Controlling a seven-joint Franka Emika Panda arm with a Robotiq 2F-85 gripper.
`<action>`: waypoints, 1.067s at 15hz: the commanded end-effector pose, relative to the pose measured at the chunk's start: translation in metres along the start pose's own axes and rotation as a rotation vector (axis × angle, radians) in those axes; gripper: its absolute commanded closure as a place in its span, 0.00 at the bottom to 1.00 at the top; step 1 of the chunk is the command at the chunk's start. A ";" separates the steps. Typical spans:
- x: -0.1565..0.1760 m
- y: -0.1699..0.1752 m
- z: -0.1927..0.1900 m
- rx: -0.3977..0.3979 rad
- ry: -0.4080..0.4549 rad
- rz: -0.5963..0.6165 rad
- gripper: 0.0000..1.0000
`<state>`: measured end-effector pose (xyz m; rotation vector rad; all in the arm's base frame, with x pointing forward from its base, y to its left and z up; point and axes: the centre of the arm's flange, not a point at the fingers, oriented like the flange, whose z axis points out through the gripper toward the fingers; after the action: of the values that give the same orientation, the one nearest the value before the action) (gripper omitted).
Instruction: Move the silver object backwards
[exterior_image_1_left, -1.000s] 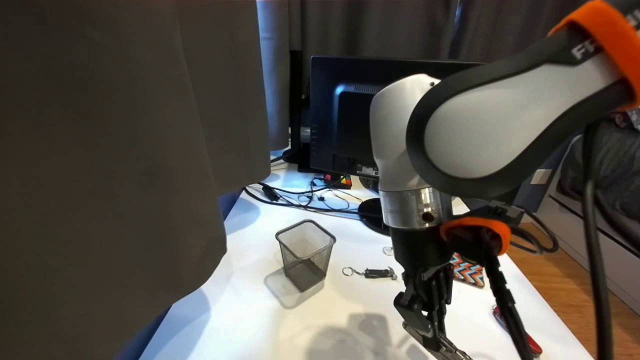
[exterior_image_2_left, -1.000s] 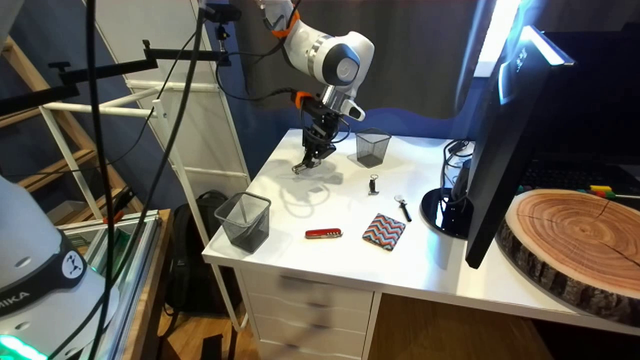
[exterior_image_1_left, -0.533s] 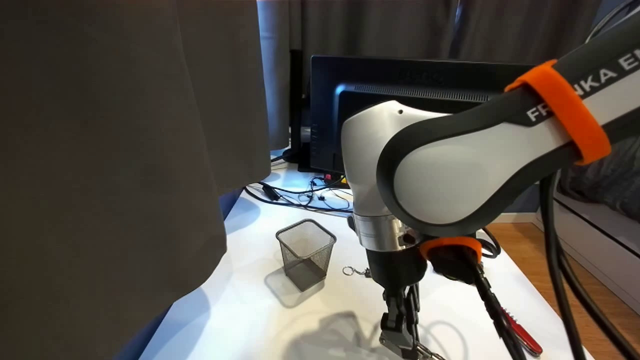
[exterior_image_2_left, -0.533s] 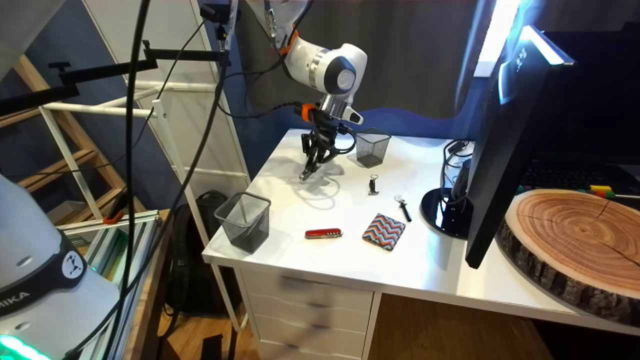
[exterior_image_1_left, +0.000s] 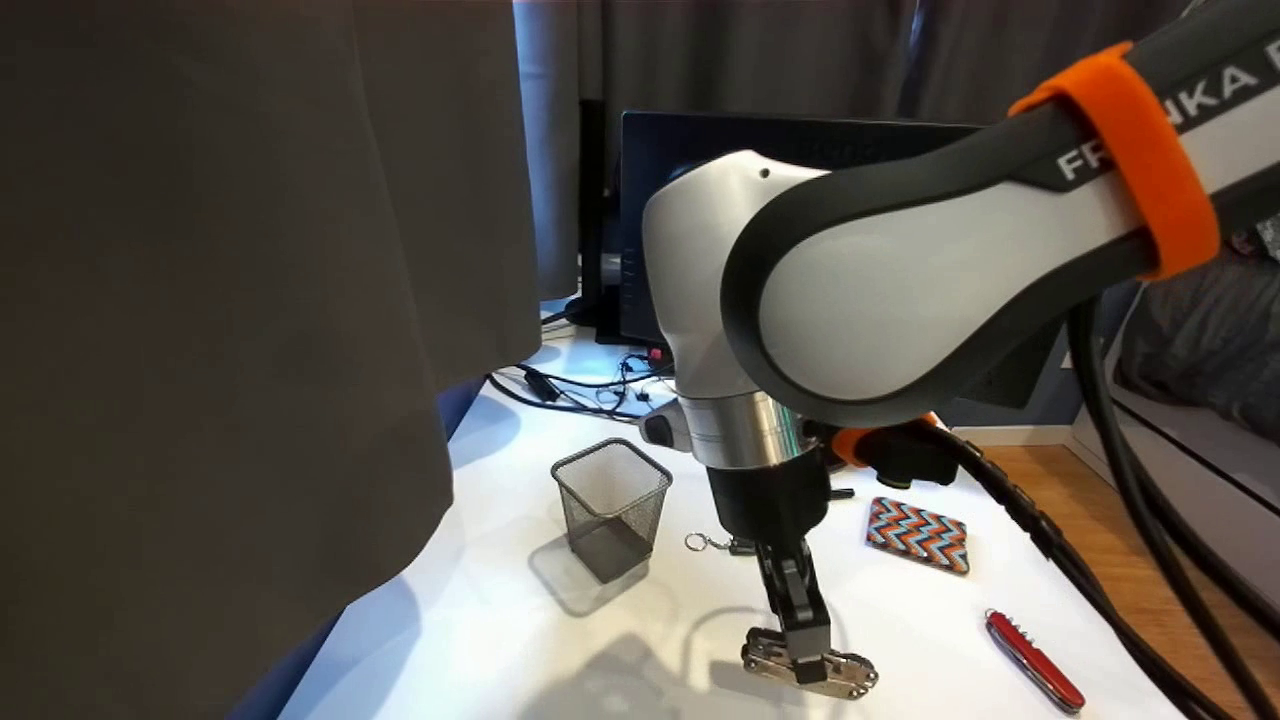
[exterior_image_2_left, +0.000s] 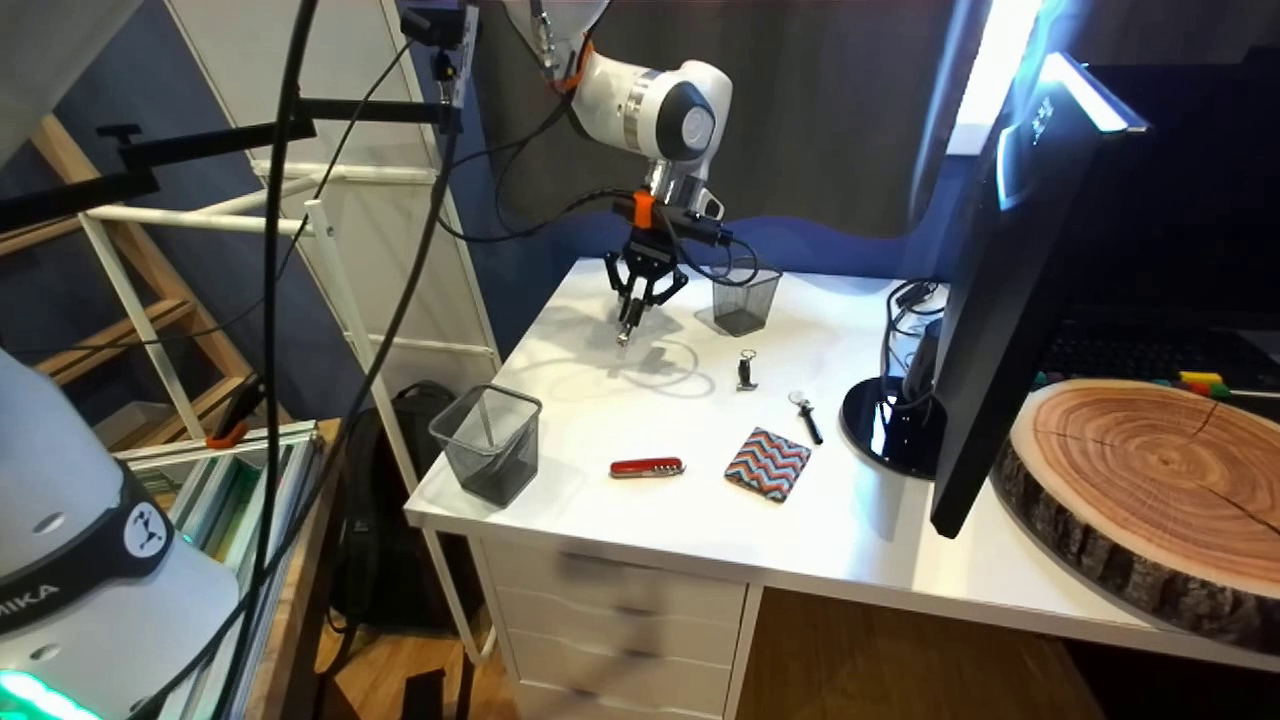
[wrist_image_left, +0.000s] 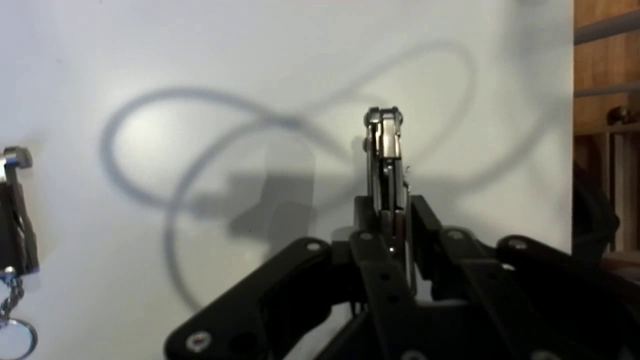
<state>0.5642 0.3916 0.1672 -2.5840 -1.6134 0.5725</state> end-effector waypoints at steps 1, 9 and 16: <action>0.045 0.006 -0.022 -0.042 -0.039 -0.191 0.95; 0.047 -0.030 -0.019 -0.079 -0.057 -0.248 0.80; 0.122 -0.078 -0.019 -0.103 -0.023 -0.227 0.95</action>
<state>0.5478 0.4863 0.1676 -2.4003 -1.9710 0.5497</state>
